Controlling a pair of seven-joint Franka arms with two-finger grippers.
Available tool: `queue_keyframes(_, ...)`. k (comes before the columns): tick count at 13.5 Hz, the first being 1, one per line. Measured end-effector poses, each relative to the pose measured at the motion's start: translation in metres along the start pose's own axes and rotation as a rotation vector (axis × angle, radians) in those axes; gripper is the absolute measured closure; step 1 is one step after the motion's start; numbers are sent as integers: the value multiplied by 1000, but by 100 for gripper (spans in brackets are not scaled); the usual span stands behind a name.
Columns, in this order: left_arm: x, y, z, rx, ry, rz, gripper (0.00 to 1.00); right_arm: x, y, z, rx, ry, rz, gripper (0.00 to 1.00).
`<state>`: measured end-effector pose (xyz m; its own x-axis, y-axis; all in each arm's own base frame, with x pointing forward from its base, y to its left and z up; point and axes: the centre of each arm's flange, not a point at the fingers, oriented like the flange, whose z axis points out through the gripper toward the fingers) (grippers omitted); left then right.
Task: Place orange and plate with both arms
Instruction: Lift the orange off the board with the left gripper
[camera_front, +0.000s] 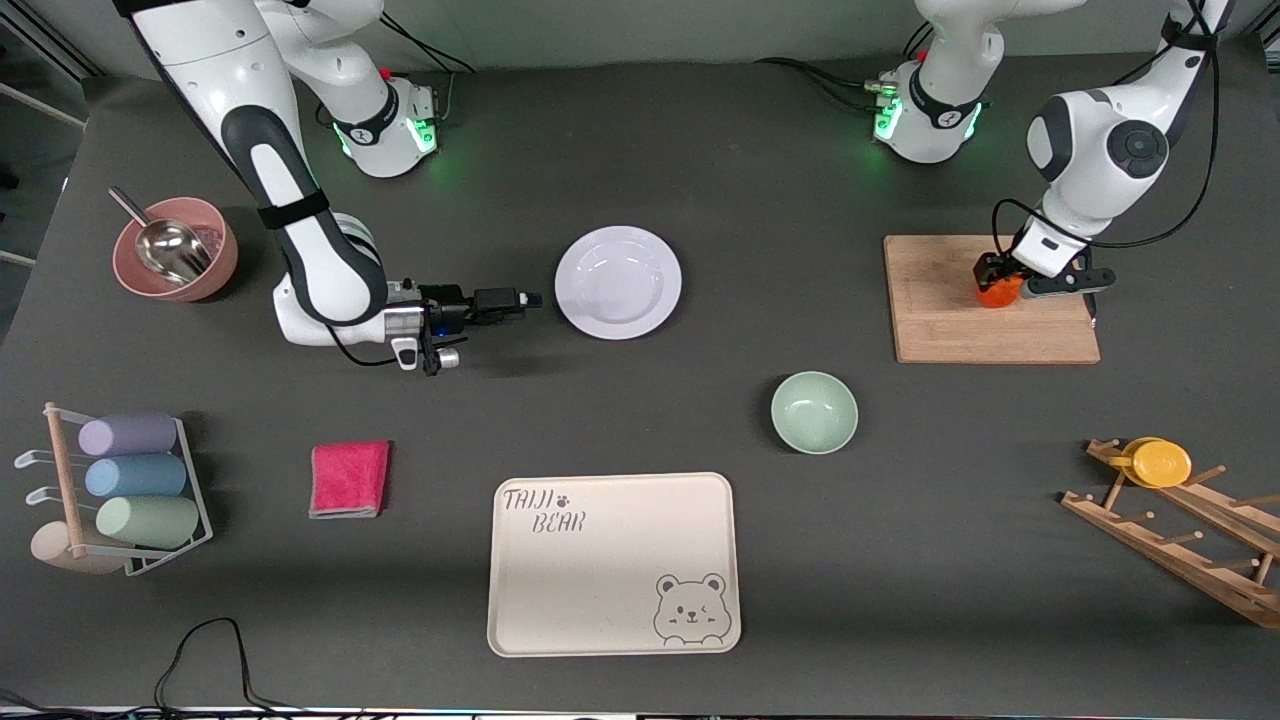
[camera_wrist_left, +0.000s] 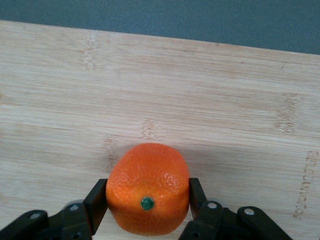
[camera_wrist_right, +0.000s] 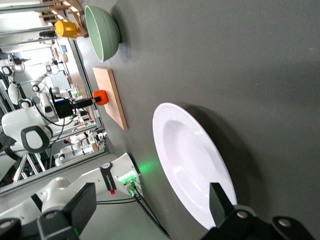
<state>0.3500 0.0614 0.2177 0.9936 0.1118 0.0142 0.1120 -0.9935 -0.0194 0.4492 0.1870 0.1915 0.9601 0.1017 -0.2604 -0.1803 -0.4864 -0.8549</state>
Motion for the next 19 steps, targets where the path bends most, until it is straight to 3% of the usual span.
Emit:
queue_keyframes(1,0,0,-1,0,2,1,35,-2,2,0,-2,-1,-7,0)
queue_keyframes(8,7,-1,-5,1,9,0,35,-22,26,8,-10,-27,-108,0)
queue_keyframes(11,29,-5,-28,7,-43,-2,35,-21,31,6,-36,-9,-128,0)
queue_keyframes(14,62,-11,-93,15,-117,-5,35,-20,31,9,-75,6,-150,0)
queue_keyframes(19,115,3,-268,39,-189,26,35,-19,34,12,-93,12,-181,0)
